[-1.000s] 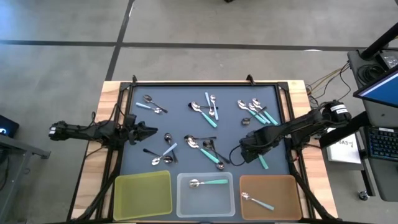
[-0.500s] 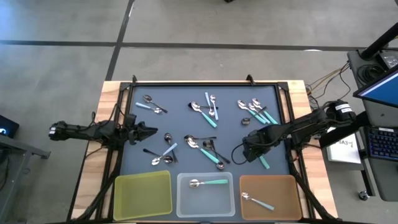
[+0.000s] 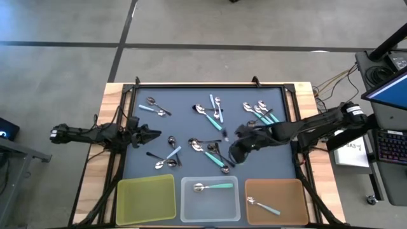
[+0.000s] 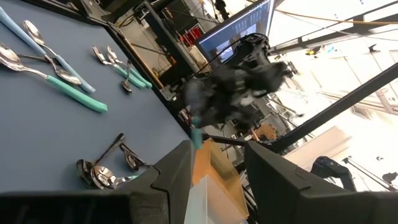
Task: Sort silverware by color (type)
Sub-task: Put the green spoon into the transparent bin
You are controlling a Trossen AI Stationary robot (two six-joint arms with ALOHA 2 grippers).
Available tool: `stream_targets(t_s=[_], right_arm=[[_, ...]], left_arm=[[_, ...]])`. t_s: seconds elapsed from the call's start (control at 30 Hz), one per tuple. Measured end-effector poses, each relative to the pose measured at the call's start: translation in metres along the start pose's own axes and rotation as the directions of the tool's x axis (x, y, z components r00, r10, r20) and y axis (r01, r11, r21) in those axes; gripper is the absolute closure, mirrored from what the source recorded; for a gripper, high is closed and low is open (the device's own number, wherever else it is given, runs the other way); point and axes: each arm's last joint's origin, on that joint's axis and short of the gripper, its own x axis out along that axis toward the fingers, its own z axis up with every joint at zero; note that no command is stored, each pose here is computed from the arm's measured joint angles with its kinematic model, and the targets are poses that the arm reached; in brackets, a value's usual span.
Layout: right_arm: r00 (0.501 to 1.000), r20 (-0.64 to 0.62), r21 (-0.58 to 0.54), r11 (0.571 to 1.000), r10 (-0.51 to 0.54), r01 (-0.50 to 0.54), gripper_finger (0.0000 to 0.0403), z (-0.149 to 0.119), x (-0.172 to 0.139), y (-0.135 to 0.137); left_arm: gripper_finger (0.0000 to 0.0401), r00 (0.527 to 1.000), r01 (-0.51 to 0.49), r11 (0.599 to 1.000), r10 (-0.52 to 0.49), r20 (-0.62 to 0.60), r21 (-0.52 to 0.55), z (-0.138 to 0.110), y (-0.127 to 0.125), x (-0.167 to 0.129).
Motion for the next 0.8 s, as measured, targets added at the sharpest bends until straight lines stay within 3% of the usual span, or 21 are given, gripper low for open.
stream_targets(t_s=[0.2, 0.37, 0.6, 0.8], right_arm=[[0.982, 0.005, -0.200, 0.962, 0.191, -0.186, 0.0372, 0.008, 0.012, 0.054], [0.939, -0.200, -0.363, 0.869, 0.280, -0.336, 0.0372, -0.008, 0.042, 0.092], [0.839, -0.416, -0.344, 0.794, 0.350, -0.502, 0.0363, -0.014, 0.079, 0.107], [0.823, -0.442, -0.339, 0.783, 0.356, -0.521, 0.0288, -0.014, 0.085, 0.113]], left_arm=[[0.0269, 1.000, -0.001, 1.000, 0.001, -0.001, 0.001, 0.000, 0.000, 0.000], [0.0269, 1.000, -0.002, 1.000, 0.002, -0.001, 0.000, 0.000, 0.000, 0.000], [0.0269, 1.000, -0.001, 1.000, 0.001, -0.001, 0.001, 0.000, 0.000, 0.000], [0.0269, 1.000, 0.000, 1.000, 0.000, 0.000, 0.000, 0.000, 0.000, 0.000]])
